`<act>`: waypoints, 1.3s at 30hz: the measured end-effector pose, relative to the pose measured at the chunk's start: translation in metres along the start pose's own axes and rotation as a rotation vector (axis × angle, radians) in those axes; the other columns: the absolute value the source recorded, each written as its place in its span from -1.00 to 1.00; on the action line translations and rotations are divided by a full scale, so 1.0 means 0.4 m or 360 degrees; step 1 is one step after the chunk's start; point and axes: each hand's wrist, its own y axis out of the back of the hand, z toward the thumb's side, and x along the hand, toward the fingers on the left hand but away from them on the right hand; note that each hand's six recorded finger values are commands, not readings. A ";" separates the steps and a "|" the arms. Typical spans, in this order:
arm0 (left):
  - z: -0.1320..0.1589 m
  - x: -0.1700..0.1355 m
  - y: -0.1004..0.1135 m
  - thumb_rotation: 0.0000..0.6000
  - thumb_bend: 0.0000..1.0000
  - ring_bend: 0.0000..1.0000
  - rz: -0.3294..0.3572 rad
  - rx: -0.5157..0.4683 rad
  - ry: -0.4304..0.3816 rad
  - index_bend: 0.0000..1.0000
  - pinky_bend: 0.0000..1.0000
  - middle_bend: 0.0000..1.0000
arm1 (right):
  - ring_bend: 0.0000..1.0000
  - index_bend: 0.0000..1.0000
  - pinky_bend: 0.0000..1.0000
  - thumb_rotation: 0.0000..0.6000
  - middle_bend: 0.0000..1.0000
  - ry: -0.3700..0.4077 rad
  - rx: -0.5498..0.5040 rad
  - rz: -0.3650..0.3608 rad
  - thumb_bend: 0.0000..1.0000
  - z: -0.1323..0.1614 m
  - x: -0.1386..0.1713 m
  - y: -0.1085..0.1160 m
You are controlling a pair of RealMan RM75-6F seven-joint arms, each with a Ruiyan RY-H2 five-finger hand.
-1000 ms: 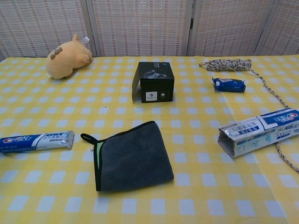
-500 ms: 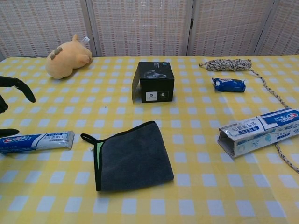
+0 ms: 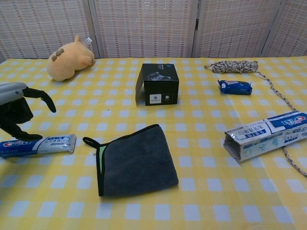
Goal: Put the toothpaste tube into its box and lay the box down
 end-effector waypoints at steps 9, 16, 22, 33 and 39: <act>-0.002 0.019 -0.038 1.00 -0.53 1.00 -0.0036 0.0057 0.0042 -0.25 1.00 1.00 | -1.00 -1.00 -1.00 1.00 -1.00 0.0000 0.0003 -0.0004 -0.33 0.002 0.003 0.001; 0.002 0.036 -0.072 1.00 -0.53 1.00 -0.0046 0.0143 0.0059 -0.27 1.00 1.00 | -1.00 -1.00 -1.00 1.00 -1.00 0.0003 0.0003 0.0003 -0.33 0.002 0.003 -0.001; -0.010 0.051 -0.096 1.00 -0.52 1.00 -0.0045 0.0190 0.0098 -0.27 1.00 1.00 | -1.00 -1.00 -1.00 1.00 -1.00 -0.0008 0.0009 -0.0003 -0.33 -0.004 0.002 0.005; -0.007 0.066 -0.126 1.00 -0.52 1.00 -0.0105 0.0194 0.0096 -0.27 1.00 1.00 | -1.00 -1.00 -1.00 1.00 -1.00 -0.0007 0.0011 0.0004 -0.33 -0.002 0.001 0.001; -0.011 0.072 -0.128 1.00 -0.52 1.00 -0.0105 0.0187 0.0103 -0.19 1.00 1.00 | -1.00 -1.00 -1.00 1.00 -1.00 -0.0008 0.0017 0.0010 -0.33 -0.001 0.001 -0.002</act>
